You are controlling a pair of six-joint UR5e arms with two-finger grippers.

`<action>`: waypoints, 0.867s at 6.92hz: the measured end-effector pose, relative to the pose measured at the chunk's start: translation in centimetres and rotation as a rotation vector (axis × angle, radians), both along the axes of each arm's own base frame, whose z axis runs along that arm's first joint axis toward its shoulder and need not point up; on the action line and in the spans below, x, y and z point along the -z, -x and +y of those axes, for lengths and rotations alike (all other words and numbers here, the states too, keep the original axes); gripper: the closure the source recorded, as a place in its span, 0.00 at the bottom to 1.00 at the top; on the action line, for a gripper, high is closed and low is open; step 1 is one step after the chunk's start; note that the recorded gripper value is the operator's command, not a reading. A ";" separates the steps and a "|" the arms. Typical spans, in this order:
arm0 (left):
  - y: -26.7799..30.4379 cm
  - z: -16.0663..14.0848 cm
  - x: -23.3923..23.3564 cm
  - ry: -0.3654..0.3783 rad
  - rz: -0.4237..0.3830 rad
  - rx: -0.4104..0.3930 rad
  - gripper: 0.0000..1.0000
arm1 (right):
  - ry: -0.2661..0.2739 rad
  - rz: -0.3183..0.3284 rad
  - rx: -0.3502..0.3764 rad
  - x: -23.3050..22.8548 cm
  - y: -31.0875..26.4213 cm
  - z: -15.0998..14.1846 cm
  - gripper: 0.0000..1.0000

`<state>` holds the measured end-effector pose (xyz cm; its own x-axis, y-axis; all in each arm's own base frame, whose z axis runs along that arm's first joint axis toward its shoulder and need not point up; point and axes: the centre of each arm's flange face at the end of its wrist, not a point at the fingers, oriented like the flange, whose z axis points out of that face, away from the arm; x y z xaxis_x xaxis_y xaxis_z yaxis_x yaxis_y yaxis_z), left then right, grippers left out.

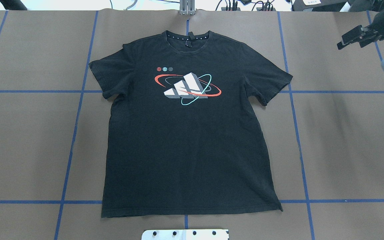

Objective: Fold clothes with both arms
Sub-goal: 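Move the right gripper to the sleeve nearest it and grasp it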

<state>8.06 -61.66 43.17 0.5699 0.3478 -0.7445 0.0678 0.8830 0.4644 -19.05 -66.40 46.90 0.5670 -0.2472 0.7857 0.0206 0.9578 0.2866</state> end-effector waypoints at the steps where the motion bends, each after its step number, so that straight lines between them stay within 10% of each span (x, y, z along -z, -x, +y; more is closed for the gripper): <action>1: -0.2 0.0 -0.3 -0.005 0.030 0.027 0.00 | -0.024 0.017 0.016 0.6 2.8 0.1 0.01; 6: -2.4 -0.2 -0.8 0.032 0.083 0.057 0.00 | -0.074 0.050 0.035 0.0 12.8 0.5 0.11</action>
<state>10.45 -61.89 43.96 0.5236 0.2923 -0.8003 0.1552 0.8909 0.4269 -31.90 -65.86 46.93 0.5948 -0.3239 0.7357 0.0700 0.9326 0.3541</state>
